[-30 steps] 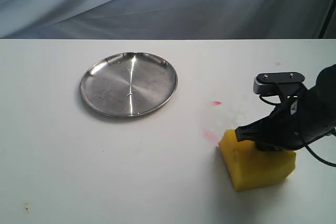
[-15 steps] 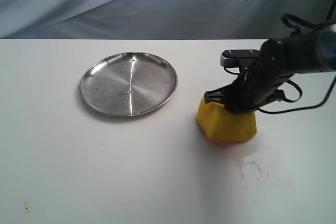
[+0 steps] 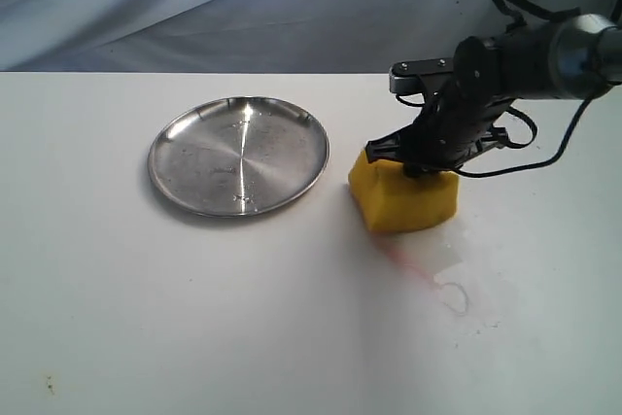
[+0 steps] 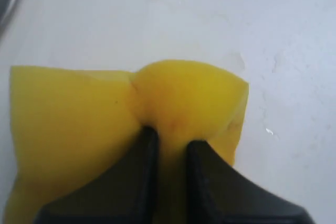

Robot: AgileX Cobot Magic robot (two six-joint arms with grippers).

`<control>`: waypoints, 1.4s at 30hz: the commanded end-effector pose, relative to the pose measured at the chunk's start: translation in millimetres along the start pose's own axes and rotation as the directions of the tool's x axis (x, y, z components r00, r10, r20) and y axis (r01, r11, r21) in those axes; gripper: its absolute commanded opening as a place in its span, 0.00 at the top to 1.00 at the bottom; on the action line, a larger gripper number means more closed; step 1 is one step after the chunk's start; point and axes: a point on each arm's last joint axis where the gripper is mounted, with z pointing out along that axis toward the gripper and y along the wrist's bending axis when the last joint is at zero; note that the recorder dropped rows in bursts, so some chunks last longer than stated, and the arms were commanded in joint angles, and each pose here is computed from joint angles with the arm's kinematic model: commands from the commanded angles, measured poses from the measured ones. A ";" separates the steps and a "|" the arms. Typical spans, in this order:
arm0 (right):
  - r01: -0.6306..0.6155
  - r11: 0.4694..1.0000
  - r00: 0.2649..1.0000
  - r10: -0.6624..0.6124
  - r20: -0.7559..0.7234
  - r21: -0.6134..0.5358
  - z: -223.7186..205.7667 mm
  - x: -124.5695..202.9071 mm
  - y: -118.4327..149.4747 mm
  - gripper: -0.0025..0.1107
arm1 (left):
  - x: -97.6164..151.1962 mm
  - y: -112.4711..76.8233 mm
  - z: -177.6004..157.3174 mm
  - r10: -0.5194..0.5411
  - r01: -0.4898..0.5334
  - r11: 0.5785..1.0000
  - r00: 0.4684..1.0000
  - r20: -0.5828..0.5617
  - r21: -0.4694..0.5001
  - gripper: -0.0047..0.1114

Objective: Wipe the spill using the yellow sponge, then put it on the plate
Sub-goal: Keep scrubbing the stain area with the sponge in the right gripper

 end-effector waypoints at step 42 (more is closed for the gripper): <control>-0.025 0.997 0.999 0.023 -0.022 -0.069 9.0 63.2 41.1 0.87 | 1.1 -0.4 0.0 -0.002 0.002 1.000 1.000 0.003 0.006 0.96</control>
